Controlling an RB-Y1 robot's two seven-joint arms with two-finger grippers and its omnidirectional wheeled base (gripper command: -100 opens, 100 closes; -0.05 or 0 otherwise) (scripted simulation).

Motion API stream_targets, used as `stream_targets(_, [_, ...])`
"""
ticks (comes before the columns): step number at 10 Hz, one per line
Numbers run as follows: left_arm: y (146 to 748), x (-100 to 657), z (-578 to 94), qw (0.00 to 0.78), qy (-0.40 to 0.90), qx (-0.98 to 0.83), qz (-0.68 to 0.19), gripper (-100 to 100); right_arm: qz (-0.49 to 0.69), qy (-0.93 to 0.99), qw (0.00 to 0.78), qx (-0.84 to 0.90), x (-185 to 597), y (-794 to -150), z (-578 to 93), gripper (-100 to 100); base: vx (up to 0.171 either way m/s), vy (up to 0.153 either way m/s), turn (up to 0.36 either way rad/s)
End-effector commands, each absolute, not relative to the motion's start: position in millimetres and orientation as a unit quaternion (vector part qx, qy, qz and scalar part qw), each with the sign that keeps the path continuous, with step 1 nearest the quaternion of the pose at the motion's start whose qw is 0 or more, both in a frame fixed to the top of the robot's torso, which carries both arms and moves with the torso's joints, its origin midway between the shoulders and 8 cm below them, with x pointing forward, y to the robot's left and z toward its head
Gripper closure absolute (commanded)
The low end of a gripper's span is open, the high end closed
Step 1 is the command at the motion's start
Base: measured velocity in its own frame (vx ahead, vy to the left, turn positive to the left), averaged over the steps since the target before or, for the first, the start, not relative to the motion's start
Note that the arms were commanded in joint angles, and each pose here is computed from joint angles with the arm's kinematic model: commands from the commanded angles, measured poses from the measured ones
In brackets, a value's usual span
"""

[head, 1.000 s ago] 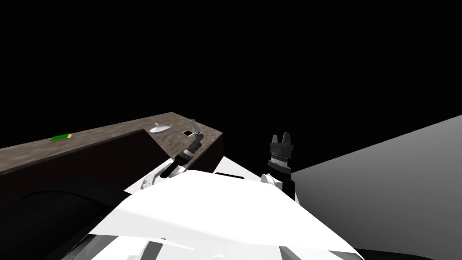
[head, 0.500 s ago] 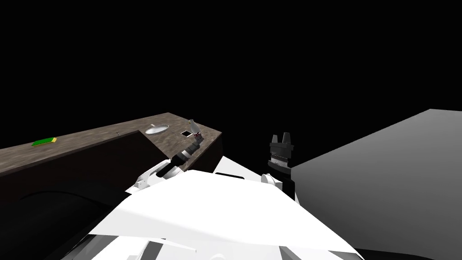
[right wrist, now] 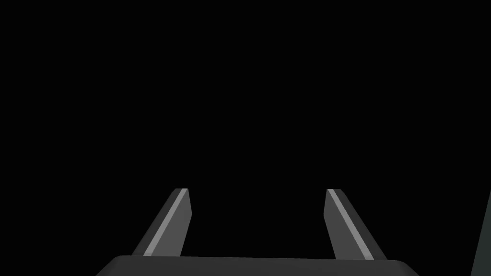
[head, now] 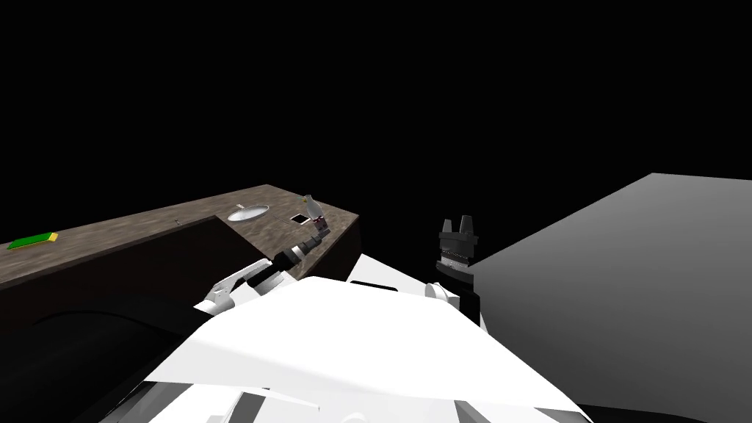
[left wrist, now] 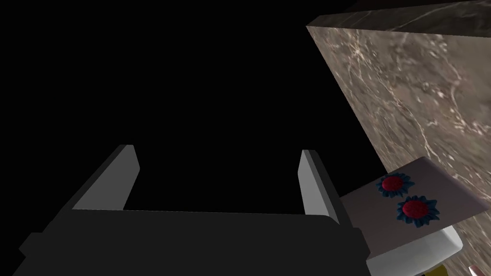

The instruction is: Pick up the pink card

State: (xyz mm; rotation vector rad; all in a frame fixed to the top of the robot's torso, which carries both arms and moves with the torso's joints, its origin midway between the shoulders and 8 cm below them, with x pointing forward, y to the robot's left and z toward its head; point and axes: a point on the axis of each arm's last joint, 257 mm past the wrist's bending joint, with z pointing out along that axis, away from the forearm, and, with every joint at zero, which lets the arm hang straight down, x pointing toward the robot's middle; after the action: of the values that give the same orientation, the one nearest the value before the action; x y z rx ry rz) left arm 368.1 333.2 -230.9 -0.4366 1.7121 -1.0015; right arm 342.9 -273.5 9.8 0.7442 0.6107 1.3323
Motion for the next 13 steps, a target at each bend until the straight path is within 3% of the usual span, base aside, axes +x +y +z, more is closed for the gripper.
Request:
stream_targets(1, [343.5,367.3,-234.8,0.521,0.733,-0.170,-0.403,-100,0.594,0.272,0.681,0.332,342.9,-273.5,9.8,0,-0.015,0.012,-0.050])
stream_targets(13, [448.3,337.5,-287.9,0.447,0.856,-0.075,-0.247,-100,0.594,0.272,0.681,0.332,342.8,-273.6,9.8,0,-0.008,0.001,-0.081])
